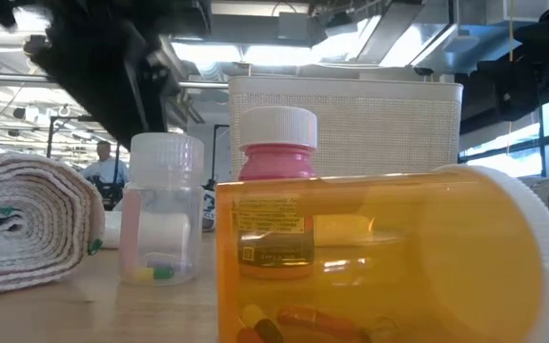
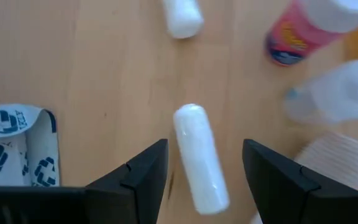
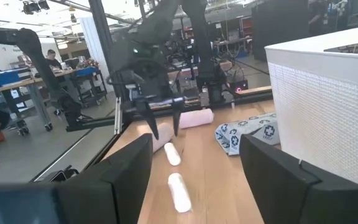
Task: Pick & place medical supplies in basket/bin
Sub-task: Put the left white rolled gauze into the white bin
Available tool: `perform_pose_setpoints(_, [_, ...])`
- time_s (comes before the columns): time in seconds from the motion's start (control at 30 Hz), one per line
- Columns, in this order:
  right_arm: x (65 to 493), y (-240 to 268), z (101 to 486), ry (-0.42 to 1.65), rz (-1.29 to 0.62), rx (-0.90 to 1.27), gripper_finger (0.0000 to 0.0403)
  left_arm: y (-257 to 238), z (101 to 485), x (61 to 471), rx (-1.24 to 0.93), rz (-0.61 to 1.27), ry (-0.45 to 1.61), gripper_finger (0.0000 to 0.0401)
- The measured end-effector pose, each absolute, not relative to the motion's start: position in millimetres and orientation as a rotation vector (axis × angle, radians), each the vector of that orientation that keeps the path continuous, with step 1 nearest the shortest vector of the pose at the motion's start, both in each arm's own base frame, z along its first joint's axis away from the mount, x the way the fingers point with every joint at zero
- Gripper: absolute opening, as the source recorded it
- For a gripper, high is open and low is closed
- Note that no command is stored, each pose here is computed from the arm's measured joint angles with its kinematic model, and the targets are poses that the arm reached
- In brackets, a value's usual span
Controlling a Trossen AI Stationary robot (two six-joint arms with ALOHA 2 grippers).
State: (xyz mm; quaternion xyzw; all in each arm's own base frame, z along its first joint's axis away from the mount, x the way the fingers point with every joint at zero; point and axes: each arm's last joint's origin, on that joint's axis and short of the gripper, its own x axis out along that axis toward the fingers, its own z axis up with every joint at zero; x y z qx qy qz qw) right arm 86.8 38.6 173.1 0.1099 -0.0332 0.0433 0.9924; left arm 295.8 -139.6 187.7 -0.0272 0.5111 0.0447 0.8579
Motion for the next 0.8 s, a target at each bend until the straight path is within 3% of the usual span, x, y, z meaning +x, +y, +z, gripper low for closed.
perform_pose_setpoints(0.3, [87,39,173,-0.067,0.087,0.22,0.0243,-122,154,283,-0.138,0.189,1.106,0.0198])
perform_pose_setpoints(0.8, [87,39,173,-0.067,0.086,0.217,0.0243,-132,147,287,-0.256,0.006,1.063,0.0198])
